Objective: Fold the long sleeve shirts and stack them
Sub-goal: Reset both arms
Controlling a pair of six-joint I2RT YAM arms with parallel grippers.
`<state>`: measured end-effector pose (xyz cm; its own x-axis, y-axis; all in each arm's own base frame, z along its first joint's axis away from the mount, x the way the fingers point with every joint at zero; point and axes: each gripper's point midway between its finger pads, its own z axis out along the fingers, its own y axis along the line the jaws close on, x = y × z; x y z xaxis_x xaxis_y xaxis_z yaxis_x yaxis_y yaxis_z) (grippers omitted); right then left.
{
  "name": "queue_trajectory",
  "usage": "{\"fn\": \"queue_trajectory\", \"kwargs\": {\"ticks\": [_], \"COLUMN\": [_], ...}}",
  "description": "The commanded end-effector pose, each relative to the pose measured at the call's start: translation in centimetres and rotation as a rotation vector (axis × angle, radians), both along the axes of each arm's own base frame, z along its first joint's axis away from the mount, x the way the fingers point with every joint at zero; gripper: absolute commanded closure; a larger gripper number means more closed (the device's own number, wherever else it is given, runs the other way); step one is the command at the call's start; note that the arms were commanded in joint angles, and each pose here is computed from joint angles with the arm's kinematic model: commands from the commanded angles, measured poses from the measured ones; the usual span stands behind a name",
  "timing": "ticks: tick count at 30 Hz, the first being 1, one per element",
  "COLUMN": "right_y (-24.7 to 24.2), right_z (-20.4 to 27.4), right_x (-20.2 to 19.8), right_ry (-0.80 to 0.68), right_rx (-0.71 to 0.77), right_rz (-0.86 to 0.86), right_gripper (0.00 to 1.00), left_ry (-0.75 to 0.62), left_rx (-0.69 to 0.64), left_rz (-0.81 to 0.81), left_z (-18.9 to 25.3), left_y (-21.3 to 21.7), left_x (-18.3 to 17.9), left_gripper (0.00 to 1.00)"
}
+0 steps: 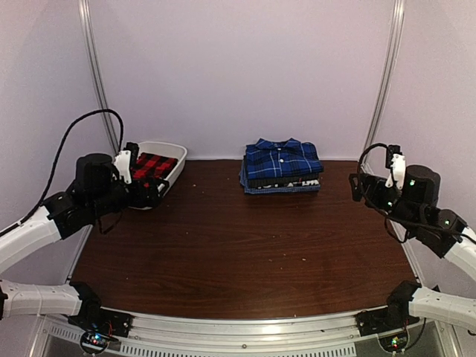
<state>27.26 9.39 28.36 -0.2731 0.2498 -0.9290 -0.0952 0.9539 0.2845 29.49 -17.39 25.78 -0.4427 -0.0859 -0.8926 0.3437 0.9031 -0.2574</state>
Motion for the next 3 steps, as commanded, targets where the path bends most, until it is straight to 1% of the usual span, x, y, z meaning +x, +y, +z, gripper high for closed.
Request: {"fn": "queue_trajectory", "kwargs": {"ticks": [1, 3], "right_y": [-0.28, -0.29], "right_z": [0.71, 0.48], "right_x": [0.15, 0.20], "right_ry": [-0.034, -0.023], "right_rx": [0.002, -0.005], "right_rz": [-0.020, -0.022], "right_gripper": [0.00, 0.00], "left_ry": [-0.064, -0.067], "left_rx": [-0.005, -0.007], "left_rz": [0.019, 0.019], "left_z": [1.47, 1.55], "left_y": [0.40, 0.42], "left_x": [0.52, 0.50], "left_gripper": [0.02, 0.02]}}
